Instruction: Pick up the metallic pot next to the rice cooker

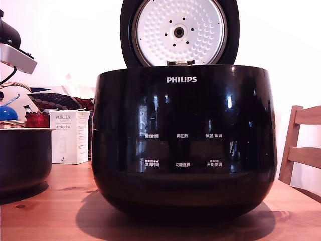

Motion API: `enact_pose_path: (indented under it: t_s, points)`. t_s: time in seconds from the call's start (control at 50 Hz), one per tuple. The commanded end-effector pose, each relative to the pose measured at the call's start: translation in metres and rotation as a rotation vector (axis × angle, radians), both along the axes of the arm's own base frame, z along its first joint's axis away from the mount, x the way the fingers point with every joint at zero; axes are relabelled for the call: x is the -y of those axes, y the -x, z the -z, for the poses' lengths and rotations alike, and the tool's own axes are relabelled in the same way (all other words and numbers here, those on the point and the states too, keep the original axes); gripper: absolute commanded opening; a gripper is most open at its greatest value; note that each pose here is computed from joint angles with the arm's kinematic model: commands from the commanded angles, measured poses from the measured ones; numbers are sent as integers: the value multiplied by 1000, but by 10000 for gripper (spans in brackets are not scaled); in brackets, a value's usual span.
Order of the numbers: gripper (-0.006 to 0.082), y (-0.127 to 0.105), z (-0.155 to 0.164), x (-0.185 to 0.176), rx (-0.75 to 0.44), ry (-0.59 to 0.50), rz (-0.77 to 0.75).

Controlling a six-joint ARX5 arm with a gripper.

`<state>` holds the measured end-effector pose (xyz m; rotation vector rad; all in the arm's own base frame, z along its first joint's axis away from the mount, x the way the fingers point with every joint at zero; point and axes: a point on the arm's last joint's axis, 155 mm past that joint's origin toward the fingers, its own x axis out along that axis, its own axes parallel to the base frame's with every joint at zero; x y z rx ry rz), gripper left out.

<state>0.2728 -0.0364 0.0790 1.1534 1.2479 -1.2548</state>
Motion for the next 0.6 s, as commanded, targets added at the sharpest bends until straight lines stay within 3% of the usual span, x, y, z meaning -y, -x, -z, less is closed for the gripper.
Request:
enact_pose_path:
  t_s: [0.0,0.28,0.58]
  points:
    - [-24,11,6,4,-49,1,13]
    - [-24,8,-4,-3,3,-57,33]
    - [-24,7,-29,-3,104,-48,30]
